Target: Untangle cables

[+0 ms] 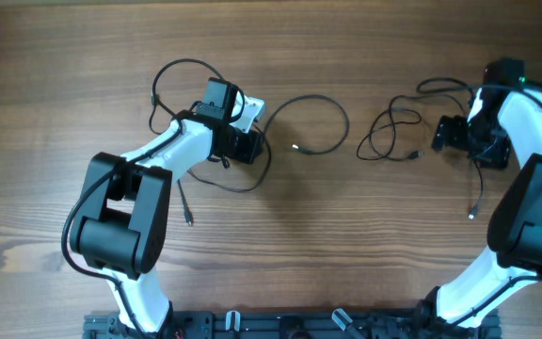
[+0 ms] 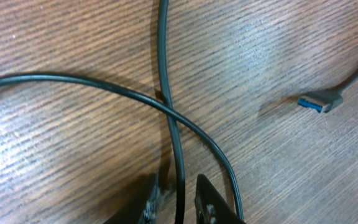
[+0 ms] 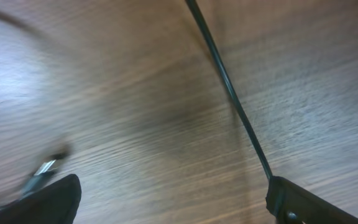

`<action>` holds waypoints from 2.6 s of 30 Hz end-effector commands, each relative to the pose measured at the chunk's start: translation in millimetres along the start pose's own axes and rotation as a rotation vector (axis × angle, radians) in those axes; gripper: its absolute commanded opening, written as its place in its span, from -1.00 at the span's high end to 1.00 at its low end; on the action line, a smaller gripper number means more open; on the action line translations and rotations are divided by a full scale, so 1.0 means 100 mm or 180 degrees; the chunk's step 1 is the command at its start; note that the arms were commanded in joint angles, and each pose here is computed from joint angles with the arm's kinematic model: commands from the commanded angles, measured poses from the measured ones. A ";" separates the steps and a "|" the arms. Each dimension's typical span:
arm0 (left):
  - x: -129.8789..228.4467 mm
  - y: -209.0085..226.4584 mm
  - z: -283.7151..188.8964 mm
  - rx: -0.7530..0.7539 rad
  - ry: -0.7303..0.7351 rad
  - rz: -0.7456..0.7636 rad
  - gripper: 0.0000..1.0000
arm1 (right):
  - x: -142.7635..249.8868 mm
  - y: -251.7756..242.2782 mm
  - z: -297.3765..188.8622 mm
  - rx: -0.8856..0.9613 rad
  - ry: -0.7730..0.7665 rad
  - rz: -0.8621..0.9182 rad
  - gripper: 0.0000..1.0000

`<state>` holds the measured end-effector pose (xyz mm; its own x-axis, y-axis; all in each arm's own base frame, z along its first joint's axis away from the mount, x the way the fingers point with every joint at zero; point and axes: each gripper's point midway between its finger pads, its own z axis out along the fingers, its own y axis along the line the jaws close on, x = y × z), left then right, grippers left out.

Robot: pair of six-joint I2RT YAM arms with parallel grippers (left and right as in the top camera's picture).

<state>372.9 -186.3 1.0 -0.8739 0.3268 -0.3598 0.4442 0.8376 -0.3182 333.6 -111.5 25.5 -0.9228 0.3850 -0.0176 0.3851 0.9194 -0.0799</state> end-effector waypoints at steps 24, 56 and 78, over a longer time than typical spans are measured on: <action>0.14 0.03 0.07 -0.0030 0.0151 -0.0114 0.54 | -0.04 -0.51 -0.19 -0.0923 -0.0511 0.0199 -0.73; 0.06 0.03 0.07 -0.0033 0.0050 -0.0077 0.51 | -0.23 1.48 -1.18 -0.1362 -0.1523 -0.0332 0.91; 0.03 0.03 0.07 -0.0034 0.0007 -0.0061 0.47 | -0.02 1.62 0.18 -0.0768 -0.0625 -0.0787 -0.82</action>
<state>377.9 -188.4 3.4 -0.8717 0.3125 -0.3775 0.4397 0.8390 -0.3207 397.1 31.9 9.1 -0.9582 0.1609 -0.2366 0.1242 0.9788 0.1626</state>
